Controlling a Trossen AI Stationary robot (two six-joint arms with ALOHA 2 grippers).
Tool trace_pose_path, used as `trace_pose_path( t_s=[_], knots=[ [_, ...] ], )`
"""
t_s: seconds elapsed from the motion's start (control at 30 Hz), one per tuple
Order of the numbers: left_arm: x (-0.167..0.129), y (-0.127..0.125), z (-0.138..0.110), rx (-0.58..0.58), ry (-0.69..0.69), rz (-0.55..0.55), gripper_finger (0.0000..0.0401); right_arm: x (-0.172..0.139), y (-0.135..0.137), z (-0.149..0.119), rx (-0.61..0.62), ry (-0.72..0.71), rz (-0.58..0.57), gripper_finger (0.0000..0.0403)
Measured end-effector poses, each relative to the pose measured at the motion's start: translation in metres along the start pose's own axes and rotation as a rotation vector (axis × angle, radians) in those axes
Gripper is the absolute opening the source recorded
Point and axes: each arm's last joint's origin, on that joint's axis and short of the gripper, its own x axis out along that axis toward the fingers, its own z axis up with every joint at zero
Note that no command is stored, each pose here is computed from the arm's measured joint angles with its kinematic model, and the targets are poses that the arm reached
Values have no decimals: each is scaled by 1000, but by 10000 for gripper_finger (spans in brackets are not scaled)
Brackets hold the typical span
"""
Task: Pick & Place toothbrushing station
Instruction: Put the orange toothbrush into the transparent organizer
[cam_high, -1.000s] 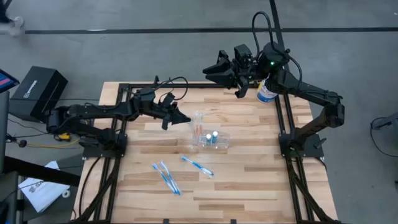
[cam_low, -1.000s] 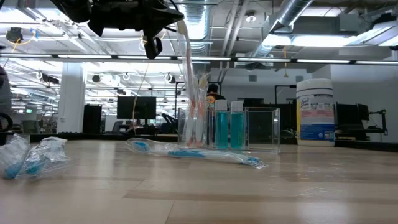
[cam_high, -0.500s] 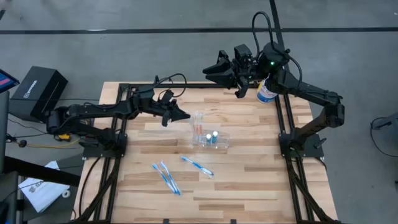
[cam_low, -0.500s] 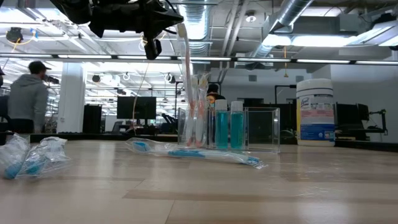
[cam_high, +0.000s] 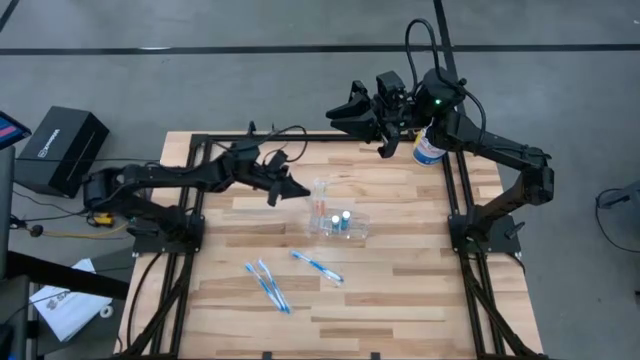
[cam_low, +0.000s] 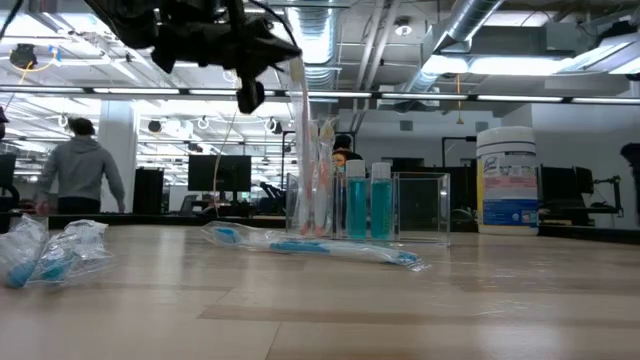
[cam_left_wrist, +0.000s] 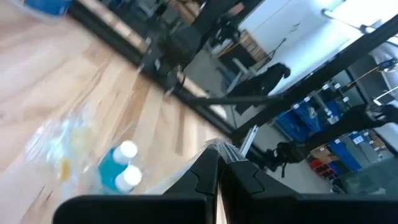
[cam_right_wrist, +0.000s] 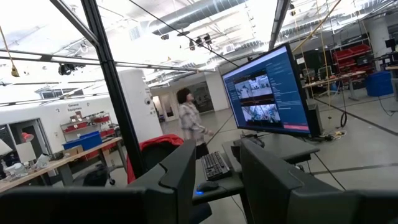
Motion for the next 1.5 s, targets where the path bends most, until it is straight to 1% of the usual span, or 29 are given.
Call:
trace_pose_path(
  t_s=[0.13, 0.5, 0.77, 0.9, 1.0, 1.07, 1.13, 1.4, 1.5],
  knots=[
    [10, 12, -7, -27, 49, 6, 0, 0, 0, 0, 0, 0, 0, 118],
    [24, 30, -15, -29, 85, 15, 0, -1, -1, 0, -2, 1, -2, 118],
    [31, 38, -19, -42, 97, 16, 0, -2, -4, 1, -3, 9, 5, 118],
    [31, 38, -19, -53, 97, 17, 1, -2, -3, 1, -3, 10, 8, 118],
    [30, 36, -18, -44, 84, 11, 9, -2, -3, 1, -3, 11, 8, 118],
    [30, 35, -16, -32, 70, 0, 24, -2, -3, 1, -3, 11, 8, 118],
    [30, 34, -15, -22, 57, -10, 47, -2, -3, 1, -3, 11, 8, 118],
    [30, 33, -13, -48, 45, -17, 191, -3, -3, 1, -4, 21, 28, 118],
    [30, 33, -12, -46, 37, -18, 238, -3, -4, 1, -4, 21, 26, 118]
  ],
)
